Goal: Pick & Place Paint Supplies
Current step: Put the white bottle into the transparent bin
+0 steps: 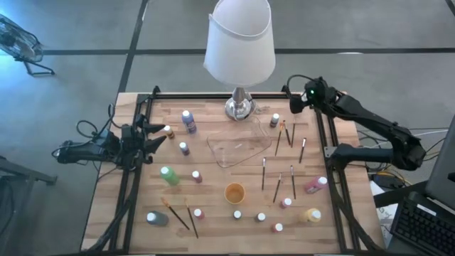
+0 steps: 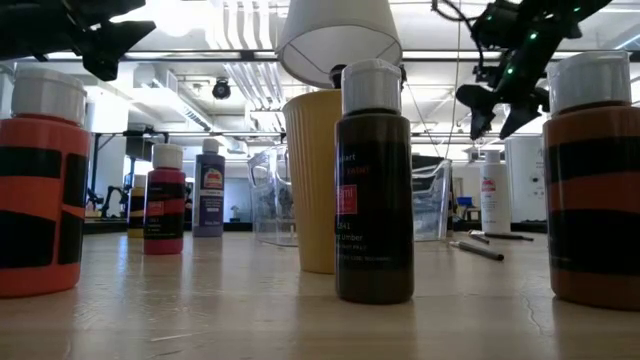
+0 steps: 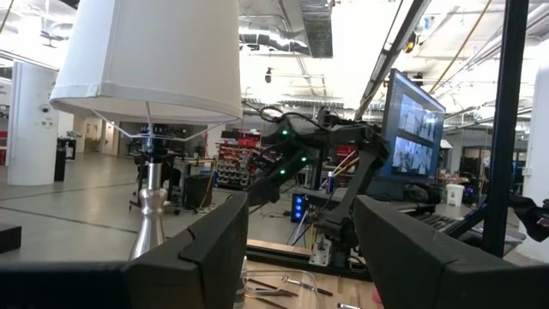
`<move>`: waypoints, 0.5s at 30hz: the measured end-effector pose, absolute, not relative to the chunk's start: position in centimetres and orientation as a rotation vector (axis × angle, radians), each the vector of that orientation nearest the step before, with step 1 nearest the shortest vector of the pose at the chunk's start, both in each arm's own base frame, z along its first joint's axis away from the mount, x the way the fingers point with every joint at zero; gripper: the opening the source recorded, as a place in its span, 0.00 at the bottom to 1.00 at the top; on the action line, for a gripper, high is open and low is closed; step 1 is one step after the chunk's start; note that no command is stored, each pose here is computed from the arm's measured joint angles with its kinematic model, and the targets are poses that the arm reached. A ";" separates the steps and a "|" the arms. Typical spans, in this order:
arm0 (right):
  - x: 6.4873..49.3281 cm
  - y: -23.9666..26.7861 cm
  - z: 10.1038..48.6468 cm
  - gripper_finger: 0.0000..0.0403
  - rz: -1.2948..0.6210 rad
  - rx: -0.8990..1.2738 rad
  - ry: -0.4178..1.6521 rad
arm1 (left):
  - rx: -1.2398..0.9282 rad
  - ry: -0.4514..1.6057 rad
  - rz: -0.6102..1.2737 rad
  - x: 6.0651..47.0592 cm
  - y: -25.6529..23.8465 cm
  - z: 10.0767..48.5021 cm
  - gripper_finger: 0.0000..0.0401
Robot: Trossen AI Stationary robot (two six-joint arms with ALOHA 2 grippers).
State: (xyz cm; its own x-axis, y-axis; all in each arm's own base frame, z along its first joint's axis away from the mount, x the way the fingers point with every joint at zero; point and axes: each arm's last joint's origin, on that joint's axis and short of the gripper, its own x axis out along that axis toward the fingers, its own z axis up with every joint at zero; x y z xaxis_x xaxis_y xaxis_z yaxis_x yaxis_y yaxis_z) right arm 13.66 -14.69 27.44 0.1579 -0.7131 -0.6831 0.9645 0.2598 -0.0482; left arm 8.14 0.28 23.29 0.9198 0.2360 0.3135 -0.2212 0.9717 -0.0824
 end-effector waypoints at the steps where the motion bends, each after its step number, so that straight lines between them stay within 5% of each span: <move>1: 13.8 -15.0 27.5 0.82 -1.266 0.459 0.684 | -0.046 -0.327 0.235 8.1 0.3 23.3 0.54; 15: 14.0 -17.7 26.7 0.73 -1.356 0.531 0.775 | -0.046 -0.326 0.235 8.1 0.3 23.3 0.54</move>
State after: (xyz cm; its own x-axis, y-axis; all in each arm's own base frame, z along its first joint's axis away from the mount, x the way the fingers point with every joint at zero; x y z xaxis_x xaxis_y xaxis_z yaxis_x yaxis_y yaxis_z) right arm 13.96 -17.70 26.67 0.0331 -0.6559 -0.7541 0.9825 0.1596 -0.0956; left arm 8.15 0.28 23.27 0.9203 0.2360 0.3120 -0.2213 0.9717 -0.0822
